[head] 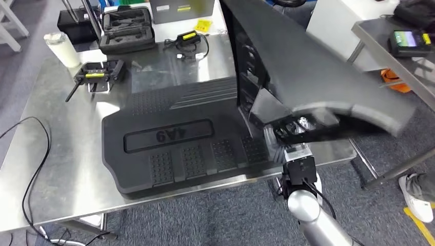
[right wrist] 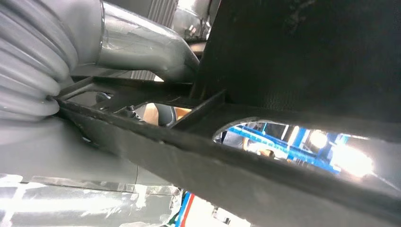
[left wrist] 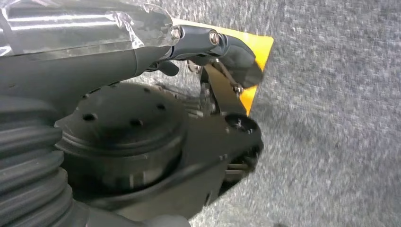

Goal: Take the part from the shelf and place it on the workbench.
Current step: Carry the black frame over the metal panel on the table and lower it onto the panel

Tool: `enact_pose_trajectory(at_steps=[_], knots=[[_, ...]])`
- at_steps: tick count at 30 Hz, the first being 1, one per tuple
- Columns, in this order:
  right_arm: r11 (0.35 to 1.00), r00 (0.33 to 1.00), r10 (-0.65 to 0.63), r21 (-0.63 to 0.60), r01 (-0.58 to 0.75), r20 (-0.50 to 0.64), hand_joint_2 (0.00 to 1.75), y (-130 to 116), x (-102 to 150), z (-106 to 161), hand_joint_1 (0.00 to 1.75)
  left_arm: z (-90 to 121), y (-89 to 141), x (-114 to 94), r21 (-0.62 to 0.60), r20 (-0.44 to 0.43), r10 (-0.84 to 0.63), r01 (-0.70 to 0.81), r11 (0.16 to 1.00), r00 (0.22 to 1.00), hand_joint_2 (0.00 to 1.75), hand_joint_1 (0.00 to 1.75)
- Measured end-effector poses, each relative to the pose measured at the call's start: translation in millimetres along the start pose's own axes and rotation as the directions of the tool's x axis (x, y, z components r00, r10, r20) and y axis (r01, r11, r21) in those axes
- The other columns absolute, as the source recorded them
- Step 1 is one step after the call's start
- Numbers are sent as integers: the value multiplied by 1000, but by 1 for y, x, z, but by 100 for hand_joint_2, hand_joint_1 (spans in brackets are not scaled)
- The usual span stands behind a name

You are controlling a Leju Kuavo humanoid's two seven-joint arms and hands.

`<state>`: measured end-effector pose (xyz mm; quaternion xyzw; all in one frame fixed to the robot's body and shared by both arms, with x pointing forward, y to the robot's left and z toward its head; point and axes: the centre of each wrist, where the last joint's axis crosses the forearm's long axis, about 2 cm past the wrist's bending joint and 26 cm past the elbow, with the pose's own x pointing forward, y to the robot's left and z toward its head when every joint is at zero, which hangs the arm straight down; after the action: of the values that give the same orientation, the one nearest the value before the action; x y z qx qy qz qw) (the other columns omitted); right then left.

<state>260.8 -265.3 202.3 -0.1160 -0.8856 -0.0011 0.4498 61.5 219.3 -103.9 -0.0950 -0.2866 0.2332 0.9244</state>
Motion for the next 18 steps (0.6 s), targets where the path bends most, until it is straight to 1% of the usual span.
enact_pose_trajectory(at_steps=[4, 7, 18], knots=[[1000, 1000, 16, -8, -16, 0, 175, -5, 2, 8, 175, -1, -2, 3, -10, -1, -13, 13, 1000, 1000, 175, 0], [1000, 999, 22, -2, -22, -23, 175, -7, 1, 15, 175, -2, -3, 3, -16, -3, -21, 21, 1000, 1000, 175, 0], [999, 999, 36, -22, -37, -31, 175, -13, 11, 19, 175, -3, -6, 4, -18, 1, -49, 49, 999, 999, 175, 0]])
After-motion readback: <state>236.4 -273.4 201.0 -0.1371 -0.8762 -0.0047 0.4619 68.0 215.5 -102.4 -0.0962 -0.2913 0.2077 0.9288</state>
